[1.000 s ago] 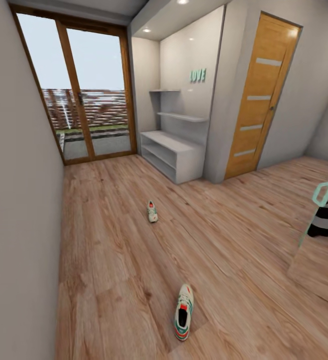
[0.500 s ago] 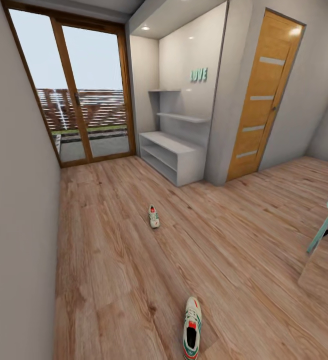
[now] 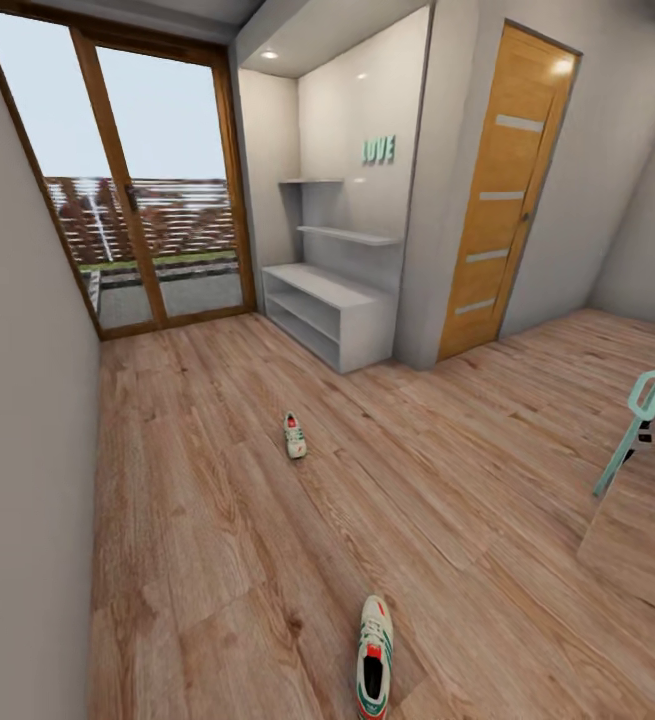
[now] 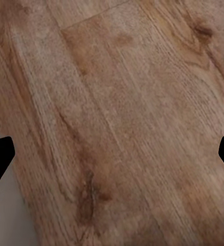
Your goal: Pick up the two gym shoes and the two sandals from the corridor floor and place them onto the hallstand (shoe rack) in the corridor, making sure they are on the rack and not on the floor. Arrange them so the two gym shoes are next to each other and the two sandals are next to each other.
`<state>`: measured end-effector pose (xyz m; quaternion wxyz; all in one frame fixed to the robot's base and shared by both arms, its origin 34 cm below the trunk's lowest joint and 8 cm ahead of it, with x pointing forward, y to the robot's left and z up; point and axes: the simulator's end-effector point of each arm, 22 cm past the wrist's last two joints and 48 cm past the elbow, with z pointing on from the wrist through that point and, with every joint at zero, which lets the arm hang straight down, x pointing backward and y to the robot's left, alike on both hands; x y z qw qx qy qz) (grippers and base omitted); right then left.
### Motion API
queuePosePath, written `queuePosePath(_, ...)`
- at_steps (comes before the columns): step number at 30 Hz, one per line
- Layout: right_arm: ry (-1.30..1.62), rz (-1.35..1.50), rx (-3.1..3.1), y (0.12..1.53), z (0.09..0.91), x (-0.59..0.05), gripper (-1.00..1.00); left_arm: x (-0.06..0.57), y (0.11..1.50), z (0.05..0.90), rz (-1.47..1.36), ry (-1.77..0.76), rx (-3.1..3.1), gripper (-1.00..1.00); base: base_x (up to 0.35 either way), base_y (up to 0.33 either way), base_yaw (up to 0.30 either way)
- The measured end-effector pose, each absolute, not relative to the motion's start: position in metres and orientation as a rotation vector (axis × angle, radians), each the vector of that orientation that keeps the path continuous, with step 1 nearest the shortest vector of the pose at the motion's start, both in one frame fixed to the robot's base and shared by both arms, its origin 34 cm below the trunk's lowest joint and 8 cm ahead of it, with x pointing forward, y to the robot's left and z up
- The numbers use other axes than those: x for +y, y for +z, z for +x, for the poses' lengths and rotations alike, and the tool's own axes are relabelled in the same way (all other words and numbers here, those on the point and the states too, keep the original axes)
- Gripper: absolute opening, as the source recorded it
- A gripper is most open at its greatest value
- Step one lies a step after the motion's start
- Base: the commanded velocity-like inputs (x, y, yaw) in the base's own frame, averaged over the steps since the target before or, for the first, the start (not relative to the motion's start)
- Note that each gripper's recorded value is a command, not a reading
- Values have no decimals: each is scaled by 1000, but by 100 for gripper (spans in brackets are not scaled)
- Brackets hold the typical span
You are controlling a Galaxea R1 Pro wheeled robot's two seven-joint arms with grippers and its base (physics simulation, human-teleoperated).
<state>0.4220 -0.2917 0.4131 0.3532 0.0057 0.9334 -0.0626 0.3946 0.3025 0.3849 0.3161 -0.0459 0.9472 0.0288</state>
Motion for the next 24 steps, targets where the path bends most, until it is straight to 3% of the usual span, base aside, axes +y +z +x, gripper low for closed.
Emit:
queuePosePath(10,-162,15,2414,413,422,-292,100,303,385,395,-121,77,2494,100,147,134,-7)
queuePosePath(24,-162,15,2414,413,422,-292,100,302,385,395,-121,76,2495,100,15,13,0)
